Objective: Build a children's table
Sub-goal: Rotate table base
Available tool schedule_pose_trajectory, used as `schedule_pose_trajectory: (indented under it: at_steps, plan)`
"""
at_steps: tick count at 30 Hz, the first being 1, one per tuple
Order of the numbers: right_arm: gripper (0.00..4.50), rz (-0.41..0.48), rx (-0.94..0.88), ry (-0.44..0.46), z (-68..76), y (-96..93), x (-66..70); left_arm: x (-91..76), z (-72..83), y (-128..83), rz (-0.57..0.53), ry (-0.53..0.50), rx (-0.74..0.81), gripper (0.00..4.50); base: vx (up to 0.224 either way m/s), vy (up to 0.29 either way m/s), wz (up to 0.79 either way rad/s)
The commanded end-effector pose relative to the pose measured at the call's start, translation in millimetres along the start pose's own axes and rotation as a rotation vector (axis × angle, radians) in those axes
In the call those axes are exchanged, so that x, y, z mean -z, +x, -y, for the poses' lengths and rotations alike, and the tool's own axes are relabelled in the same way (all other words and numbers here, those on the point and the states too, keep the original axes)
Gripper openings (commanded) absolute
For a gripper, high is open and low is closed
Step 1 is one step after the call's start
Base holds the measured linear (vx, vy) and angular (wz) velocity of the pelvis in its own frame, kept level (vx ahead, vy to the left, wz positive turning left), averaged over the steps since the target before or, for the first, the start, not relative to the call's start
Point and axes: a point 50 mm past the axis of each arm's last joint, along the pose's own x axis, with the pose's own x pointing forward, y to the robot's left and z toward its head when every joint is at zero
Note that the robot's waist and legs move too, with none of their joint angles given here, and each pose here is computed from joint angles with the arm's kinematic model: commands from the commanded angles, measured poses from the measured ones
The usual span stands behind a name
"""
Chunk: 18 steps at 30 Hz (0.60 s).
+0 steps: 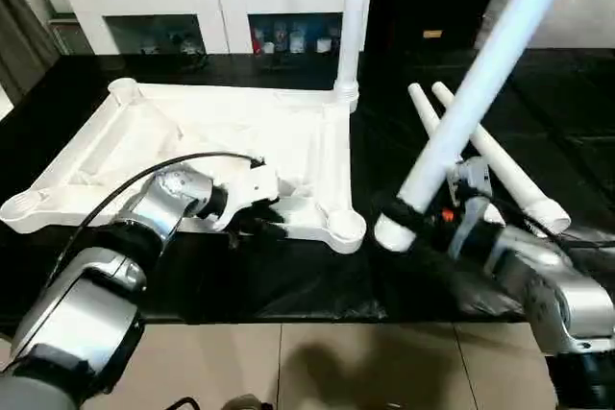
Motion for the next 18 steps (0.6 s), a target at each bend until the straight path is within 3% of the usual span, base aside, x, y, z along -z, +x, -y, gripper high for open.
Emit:
schedule_pose_trajectory:
  at_steps: [1,2,6,10,13,14,16,18]
  plan:
    - [1.91,0.022,-0.015,-0.039,-3.1,1.4,-9.3,-1.4,-3.7,-3.3,-0.035,0.022,-0.003,0.80,0.000,0.000,0.00]
    - [1.91,0.022,-0.015,-0.039,-3.1,1.6,-9.3,-1.2,-3.7,-3.4,-0.037,0.021,-0.003,0.58,0.000,0.000,0.00]
    - [1.91,0.011,-0.050,-0.072,-6.2,8.6,-14.7,-3.9,-4.7,0.8,0.038,-0.154,0.000,0.38,0.000,0.000,0.00]
    - [1.91,0.020,-0.060,-0.093,-7.9,12.3,-21.1,-6.9,-2.2,9.3,0.099,-0.234,0.005,0.22,0.000,0.000,0.00]
    - [1.91,0.035,-0.069,-0.122,-9.3,17.2,-32.1,-7.5,7.5,26.6,0.133,-0.311,0.020,0.03,0.000,0.000,0.00]
    - [1.91,0.007,-0.097,-0.167,-12.4,20.9,-34.2,-5.7,17.6,38.4,0.123,-0.325,0.029,0.01,0.000,0.000,0.00]
    - [1.91,-0.022,-0.113,-0.196,-13.9,22.7,-32.6,-4.2,23.1,43.3,0.105,-0.317,0.031,0.01,0.000,0.000,0.00]
    - [1.91,-0.056,-0.091,-0.203,-11.0,25.3,-29.0,-0.3,28.6,45.9,0.050,-0.248,0.019,0.00,0.000,0.000,0.00]
